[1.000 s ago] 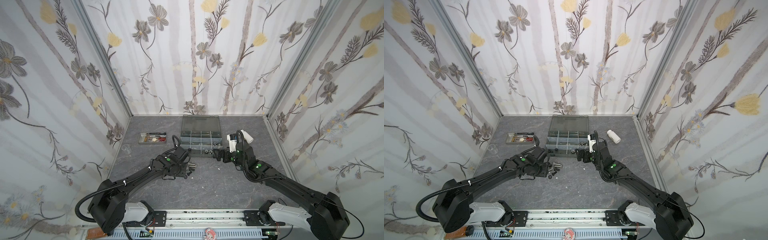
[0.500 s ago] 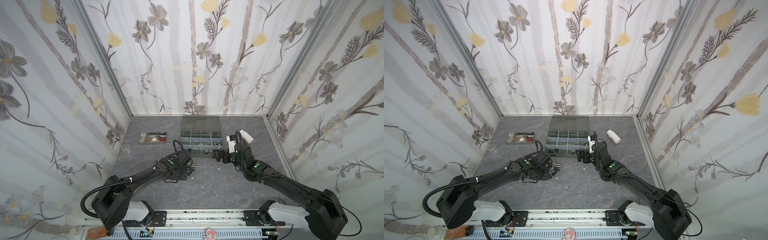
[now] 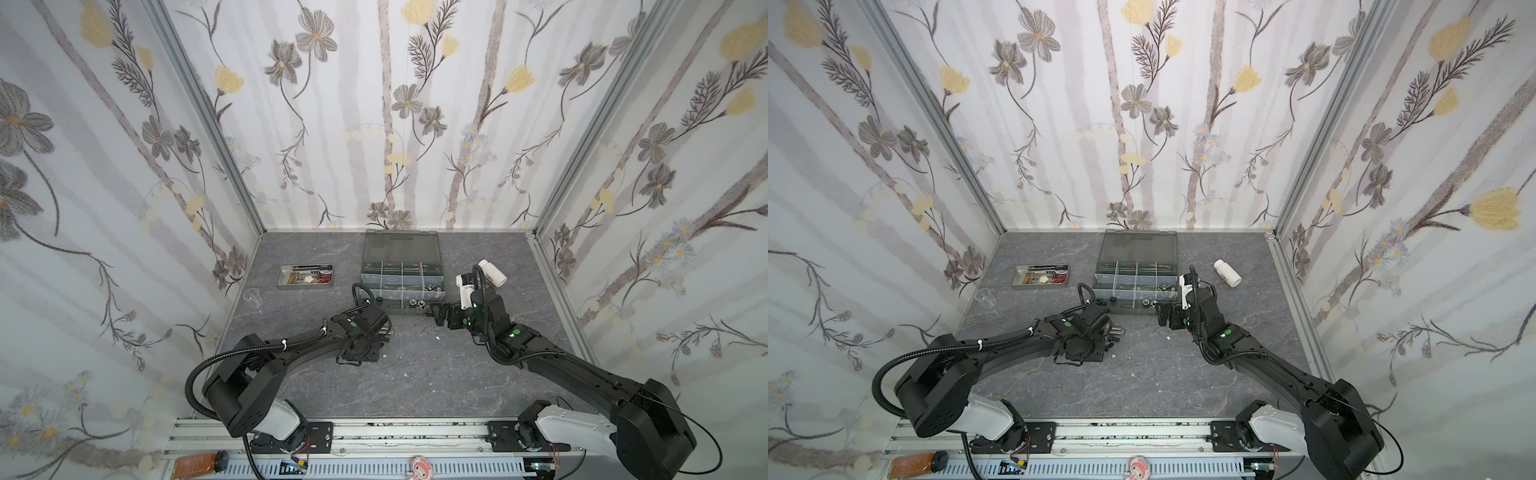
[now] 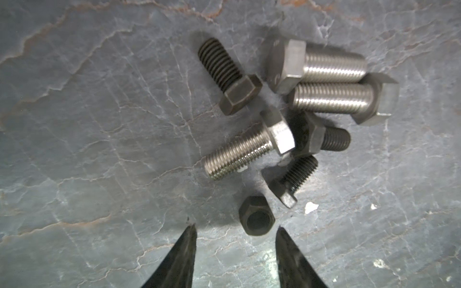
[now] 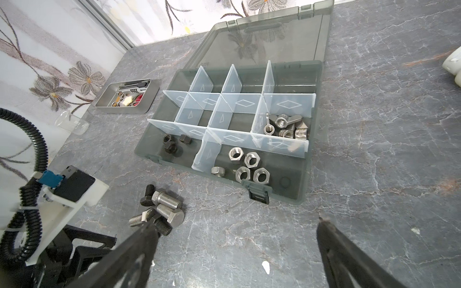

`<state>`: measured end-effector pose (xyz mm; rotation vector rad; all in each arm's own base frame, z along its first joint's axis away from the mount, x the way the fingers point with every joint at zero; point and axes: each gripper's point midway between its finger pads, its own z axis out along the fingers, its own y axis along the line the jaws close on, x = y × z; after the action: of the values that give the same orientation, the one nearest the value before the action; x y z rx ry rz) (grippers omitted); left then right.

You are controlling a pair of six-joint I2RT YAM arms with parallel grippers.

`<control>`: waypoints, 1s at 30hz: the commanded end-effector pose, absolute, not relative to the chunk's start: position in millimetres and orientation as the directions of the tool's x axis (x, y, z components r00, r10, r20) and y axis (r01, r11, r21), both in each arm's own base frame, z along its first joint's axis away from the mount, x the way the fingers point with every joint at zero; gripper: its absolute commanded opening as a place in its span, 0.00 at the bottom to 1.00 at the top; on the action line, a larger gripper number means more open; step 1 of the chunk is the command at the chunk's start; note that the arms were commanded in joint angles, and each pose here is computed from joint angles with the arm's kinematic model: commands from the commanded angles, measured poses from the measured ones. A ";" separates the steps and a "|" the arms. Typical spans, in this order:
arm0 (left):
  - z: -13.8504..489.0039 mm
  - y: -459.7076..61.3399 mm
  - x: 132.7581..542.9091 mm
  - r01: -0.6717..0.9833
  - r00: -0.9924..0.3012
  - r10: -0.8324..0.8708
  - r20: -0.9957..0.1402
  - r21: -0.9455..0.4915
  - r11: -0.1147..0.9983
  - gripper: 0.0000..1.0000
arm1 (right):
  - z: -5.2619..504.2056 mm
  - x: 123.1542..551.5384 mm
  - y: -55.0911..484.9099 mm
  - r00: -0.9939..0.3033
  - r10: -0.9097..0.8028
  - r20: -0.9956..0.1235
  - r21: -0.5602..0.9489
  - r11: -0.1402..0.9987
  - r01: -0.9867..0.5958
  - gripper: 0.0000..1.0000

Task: Sort the screws and nuts into containers
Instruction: Pick up the nut at the center of the table.

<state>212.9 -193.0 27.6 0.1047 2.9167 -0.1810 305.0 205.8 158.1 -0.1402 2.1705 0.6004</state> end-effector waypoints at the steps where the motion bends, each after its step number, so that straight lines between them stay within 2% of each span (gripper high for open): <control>1: 28.7 -201.5 218.8 0.071 -0.973 0.039 -0.229 -0.136 0.988 0.51 | 164.1 307.3 206.3 -0.605 0.120 -0.787 0.377 0.870 -0.317 1.00; 18: 11.8 -199.7 218.9 0.072 -0.979 0.056 -0.198 -0.075 0.995 0.46 | 156.9 308.8 197.1 -0.611 0.134 -0.780 0.386 0.871 -0.302 1.00; 30: 5.6 -201.0 219.4 0.076 -0.980 0.062 -0.188 -0.069 0.995 0.32 | 159.0 308.3 196.7 -0.609 0.142 -0.780 0.396 0.866 -0.306 0.99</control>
<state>219.6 -197.4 11.1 0.1246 2.9414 -0.0902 307.3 193.7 151.6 -0.1098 2.1678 0.6075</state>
